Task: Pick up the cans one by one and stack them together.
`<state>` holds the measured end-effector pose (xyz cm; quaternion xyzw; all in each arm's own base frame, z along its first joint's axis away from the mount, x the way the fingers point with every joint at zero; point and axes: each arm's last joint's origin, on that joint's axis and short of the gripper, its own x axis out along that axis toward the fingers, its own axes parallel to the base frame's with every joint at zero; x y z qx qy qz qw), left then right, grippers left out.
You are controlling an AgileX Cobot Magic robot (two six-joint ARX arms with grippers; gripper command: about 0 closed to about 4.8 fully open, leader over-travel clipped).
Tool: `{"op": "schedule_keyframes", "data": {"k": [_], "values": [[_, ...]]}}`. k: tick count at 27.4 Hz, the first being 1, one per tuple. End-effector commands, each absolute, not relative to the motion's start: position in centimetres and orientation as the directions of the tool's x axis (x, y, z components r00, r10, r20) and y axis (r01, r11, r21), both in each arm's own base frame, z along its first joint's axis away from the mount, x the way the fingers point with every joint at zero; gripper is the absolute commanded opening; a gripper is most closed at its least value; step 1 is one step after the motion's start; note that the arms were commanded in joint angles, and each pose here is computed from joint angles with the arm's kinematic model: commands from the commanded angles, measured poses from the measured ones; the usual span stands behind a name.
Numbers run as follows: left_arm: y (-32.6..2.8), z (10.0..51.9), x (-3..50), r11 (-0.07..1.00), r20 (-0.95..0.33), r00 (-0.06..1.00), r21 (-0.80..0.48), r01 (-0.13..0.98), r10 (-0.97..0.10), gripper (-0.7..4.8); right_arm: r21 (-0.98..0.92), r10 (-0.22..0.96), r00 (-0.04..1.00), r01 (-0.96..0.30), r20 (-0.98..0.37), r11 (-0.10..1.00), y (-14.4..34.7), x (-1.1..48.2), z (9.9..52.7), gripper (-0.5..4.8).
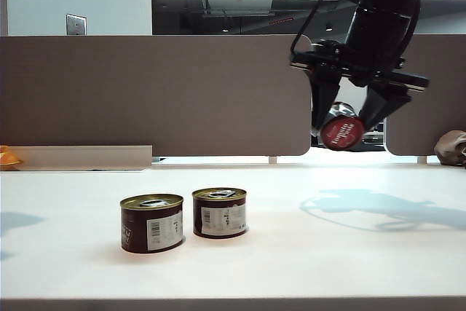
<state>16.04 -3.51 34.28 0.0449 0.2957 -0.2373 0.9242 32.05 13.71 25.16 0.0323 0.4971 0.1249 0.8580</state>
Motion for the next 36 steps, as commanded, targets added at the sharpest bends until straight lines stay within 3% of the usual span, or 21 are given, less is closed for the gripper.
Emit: {"op": "schedule_keyframes", "data": {"k": [1, 7, 17, 22, 29, 32, 36], "values": [[-3.5, 34.7, 16.1, 0.885, -0.539, 0.734, -0.048, 0.463, -0.413, -0.06, 0.21, 0.354, 0.505, -0.32, -0.787, 0.924, 14.2, 32.4, 26.0, 1.03], [-3.5, 35.2, 16.0, 0.89, -0.495, 0.762, -0.053, 0.453, -0.417, -0.06, 0.203, 0.437, 0.518, -0.447, -0.735, 0.871, 15.0, 32.6, 26.5, 1.03], [-3.5, 35.2, 16.0, 0.89, -0.495, 0.762, -0.053, 0.453, -0.417, -0.06, 0.163, 0.475, 0.599, -0.499, -0.645, 0.851, 13.8, 29.5, 30.2, 1.03], [-3.5, 35.2, 16.0, 0.89, -0.495, 0.762, -0.053, 0.453, -0.417, -0.06, 0.194, 0.532, 0.589, -0.539, -0.608, 0.82, 12.9, 27.2, 31.1, 1.03], [-3.5, 35.3, 15.9, 0.889, -0.493, 0.763, -0.052, 0.454, -0.418, -0.06, 0.224, 0.635, 0.588, -0.621, -0.5, 0.751, 11.5, 23.3, 29.8, 1.03], [-3.5, 35.3, 15.8, 0.886, -0.491, 0.76, -0.055, 0.46, -0.426, -0.06, 0.239, 0.714, 0.56, -0.691, -0.421, 0.683, 11.3, 21.8, 27.6, 1.03], [-3.4, 35.4, 15.6, 0.884, -0.484, 0.762, -0.051, 0.466, -0.43, -0.06, 0.238, 0.73, 0.541, -0.71, -0.417, 0.662, 11.6, 21.2, 25.1, 1.03]]}}
